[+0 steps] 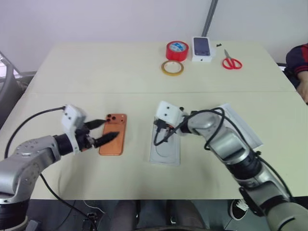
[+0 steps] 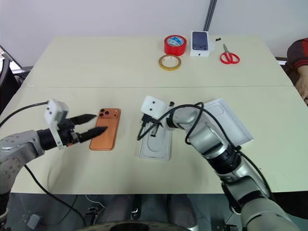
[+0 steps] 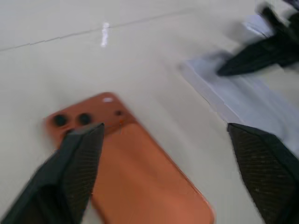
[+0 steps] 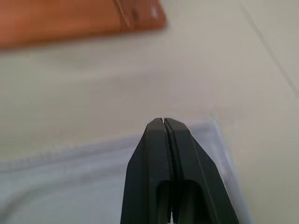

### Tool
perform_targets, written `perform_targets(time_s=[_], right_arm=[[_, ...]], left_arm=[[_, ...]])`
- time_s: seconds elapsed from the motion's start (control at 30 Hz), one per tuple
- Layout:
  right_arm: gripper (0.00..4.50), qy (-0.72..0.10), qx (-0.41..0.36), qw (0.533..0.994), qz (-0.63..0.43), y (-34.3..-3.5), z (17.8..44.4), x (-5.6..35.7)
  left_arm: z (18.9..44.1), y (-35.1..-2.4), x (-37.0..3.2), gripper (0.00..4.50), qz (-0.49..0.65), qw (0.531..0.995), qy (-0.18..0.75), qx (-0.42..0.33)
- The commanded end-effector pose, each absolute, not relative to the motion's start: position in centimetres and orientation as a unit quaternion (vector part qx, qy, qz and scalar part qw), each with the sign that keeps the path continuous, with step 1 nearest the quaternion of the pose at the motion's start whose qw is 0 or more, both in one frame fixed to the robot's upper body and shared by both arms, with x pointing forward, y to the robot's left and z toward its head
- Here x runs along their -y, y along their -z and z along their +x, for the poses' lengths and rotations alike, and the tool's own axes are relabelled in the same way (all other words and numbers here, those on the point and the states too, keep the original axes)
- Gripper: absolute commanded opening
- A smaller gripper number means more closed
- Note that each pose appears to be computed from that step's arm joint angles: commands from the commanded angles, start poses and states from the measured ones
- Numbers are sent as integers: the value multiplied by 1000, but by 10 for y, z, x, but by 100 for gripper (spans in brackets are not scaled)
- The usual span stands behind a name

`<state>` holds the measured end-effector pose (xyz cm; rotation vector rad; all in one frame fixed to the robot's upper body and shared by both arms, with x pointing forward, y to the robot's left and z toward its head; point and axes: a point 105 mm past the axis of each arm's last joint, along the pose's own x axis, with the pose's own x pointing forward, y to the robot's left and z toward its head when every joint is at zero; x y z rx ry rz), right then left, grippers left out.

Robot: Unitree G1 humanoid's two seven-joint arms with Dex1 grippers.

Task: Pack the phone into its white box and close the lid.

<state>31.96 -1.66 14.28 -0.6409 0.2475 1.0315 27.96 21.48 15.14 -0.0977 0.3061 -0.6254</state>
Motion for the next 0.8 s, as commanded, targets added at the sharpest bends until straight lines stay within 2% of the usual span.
perform_targets(time_s=[0.03, 0.13, 0.23, 0.37, 0.53, 0.8], right_arm=[[0, -495, -99, 807, -307, -144, 320, -2], [0, -506, -102, 796, -316, -139, 321, -14], [0, -518, -104, 774, -348, -130, 321, -26], [0, -531, -113, 745, -388, -117, 321, -33], [0, -541, -112, 722, -417, -109, 318, -37], [0, -546, -111, 718, -416, -108, 314, -39]], left_arm=[[282, -144, -236, 449, -62, 952, 238, -184], [283, -124, -249, 449, -28, 951, 188, -243], [282, -111, -250, 449, -57, 941, 170, -287], [281, -106, -231, 449, -123, 919, 200, -316], [273, -94, -206, 449, -149, 891, 236, -359], [260, -88, -161, 449, -163, 852, 308, -390]])
